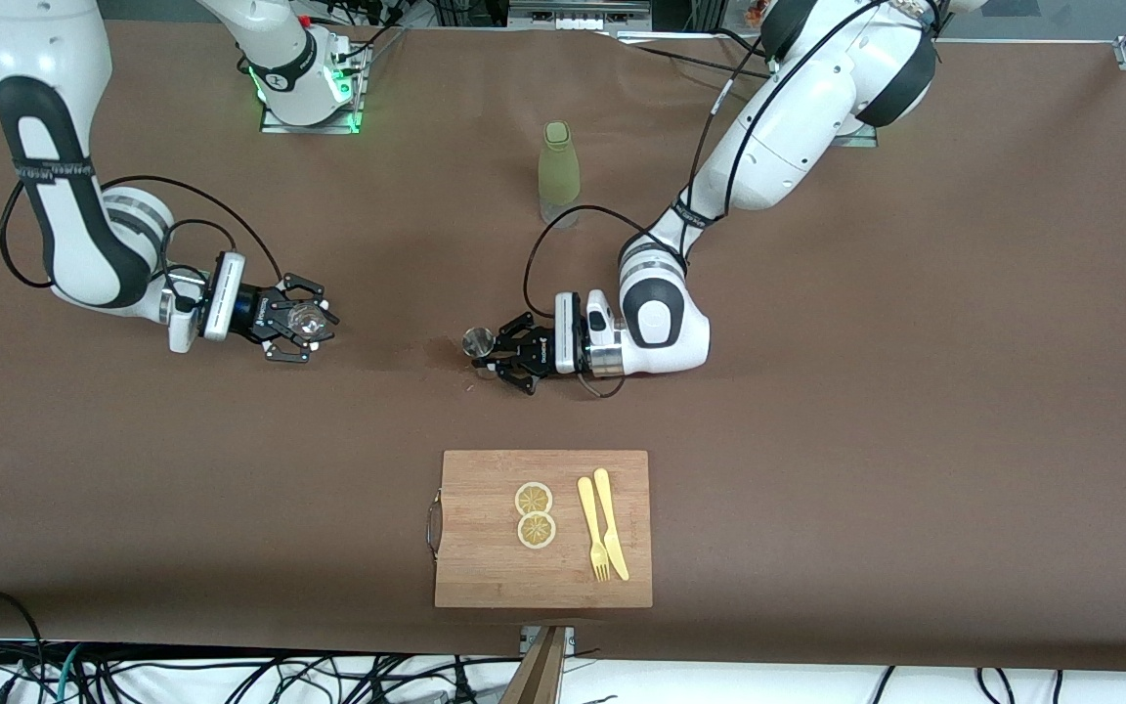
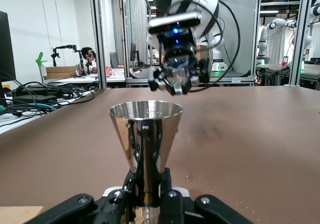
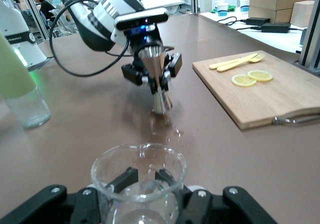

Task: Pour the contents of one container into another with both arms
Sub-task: 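Turn the jigger upright with the left gripper while the right gripper withdraws, then carry the jigger back with the left gripper while the right gripper returns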

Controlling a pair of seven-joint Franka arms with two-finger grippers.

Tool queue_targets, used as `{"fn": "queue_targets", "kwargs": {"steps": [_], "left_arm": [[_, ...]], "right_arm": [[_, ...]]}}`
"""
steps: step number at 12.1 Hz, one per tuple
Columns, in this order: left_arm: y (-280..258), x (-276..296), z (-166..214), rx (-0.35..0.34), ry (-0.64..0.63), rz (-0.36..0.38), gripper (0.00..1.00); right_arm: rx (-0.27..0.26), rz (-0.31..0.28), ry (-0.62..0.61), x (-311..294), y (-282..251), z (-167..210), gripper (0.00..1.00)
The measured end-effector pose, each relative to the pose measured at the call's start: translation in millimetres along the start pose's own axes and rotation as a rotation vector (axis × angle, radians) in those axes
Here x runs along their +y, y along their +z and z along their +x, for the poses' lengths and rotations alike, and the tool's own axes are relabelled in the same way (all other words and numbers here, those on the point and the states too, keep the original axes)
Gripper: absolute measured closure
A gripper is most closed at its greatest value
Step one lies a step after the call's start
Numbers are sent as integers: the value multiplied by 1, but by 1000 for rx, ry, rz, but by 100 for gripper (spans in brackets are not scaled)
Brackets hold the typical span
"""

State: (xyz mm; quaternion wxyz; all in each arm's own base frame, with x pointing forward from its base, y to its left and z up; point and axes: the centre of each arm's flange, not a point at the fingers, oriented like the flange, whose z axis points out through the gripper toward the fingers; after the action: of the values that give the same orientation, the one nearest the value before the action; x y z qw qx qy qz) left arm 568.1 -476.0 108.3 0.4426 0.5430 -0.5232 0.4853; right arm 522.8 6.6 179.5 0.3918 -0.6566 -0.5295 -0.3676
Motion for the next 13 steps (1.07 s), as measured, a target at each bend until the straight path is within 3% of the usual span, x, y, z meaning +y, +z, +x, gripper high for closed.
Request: {"fn": "queue_targets", "kwargs": {"steps": [3, 7, 13], "left_arm": [[-9, -7, -2, -17, 4, -6, 79], [-24, -14, 0, -52, 8, -32, 79], [-65, -30, -3, -64, 23, -62, 79]], "right_arm": [[31, 8, -28, 0, -1, -41, 74], [103, 35, -69, 24, -3, -66, 73], [150, 63, -128, 60, 2, -112, 73]]}}
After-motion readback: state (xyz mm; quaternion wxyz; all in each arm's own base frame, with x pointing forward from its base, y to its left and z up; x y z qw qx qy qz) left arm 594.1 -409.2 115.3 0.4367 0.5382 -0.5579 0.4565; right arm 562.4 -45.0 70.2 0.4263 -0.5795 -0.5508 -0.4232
